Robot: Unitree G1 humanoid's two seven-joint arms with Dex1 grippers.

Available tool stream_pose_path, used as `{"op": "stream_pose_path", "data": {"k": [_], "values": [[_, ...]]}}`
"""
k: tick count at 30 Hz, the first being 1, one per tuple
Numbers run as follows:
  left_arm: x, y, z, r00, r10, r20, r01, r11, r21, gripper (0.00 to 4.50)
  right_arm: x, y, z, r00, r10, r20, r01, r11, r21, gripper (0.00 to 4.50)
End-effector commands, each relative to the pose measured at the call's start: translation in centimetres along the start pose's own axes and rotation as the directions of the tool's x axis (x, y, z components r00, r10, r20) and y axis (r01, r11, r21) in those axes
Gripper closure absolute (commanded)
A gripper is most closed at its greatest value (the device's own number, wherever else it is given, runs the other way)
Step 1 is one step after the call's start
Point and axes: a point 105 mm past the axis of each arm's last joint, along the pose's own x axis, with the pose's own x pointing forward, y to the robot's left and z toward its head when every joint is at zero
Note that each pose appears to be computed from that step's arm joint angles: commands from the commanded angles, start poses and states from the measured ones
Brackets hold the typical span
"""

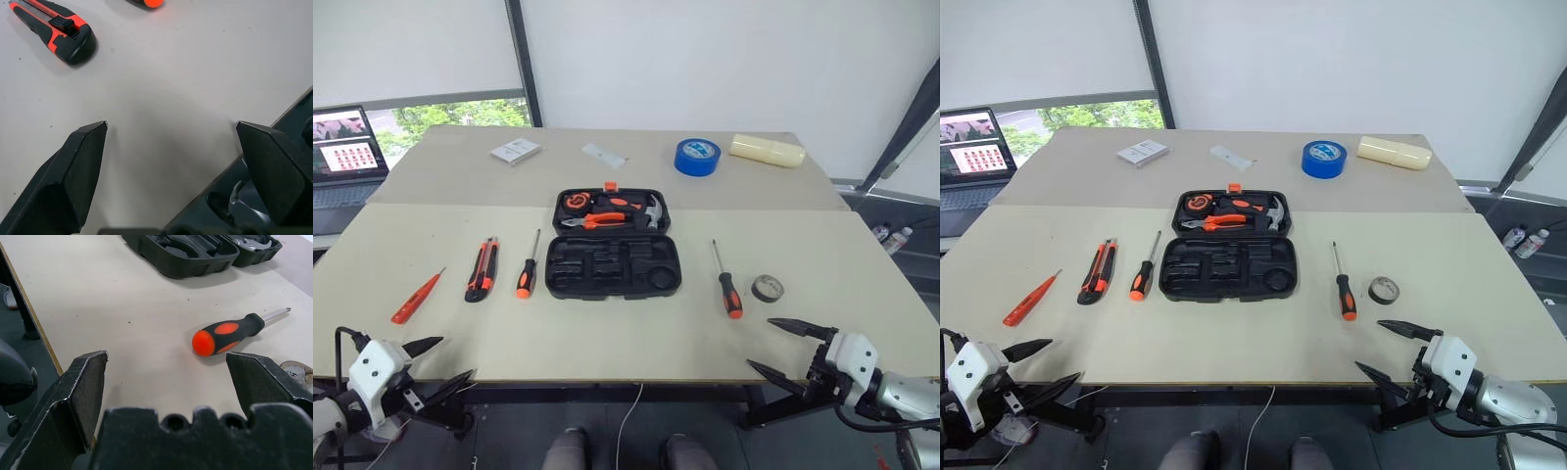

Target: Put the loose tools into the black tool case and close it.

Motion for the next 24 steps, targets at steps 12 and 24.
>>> {"op": "stream_pose_path", "data": {"k": [12,24], "values": [[-5.7,3.3,0.5,0.919,0.39,-0.056,-0.356,0.759,-0.545,0.0,5.0,-2.6,11.0,0.889,-0.056,0.455,0.036,0.998,0.052,0.05],[5.1,2.2,8.1,0.972,0.194,-0.135,-0.236,0.832,-0.503,0.0,5.6,-2.9,11.0,0.897,-0.019,0.442,0.012,1.0,0.018,0.05]]}}
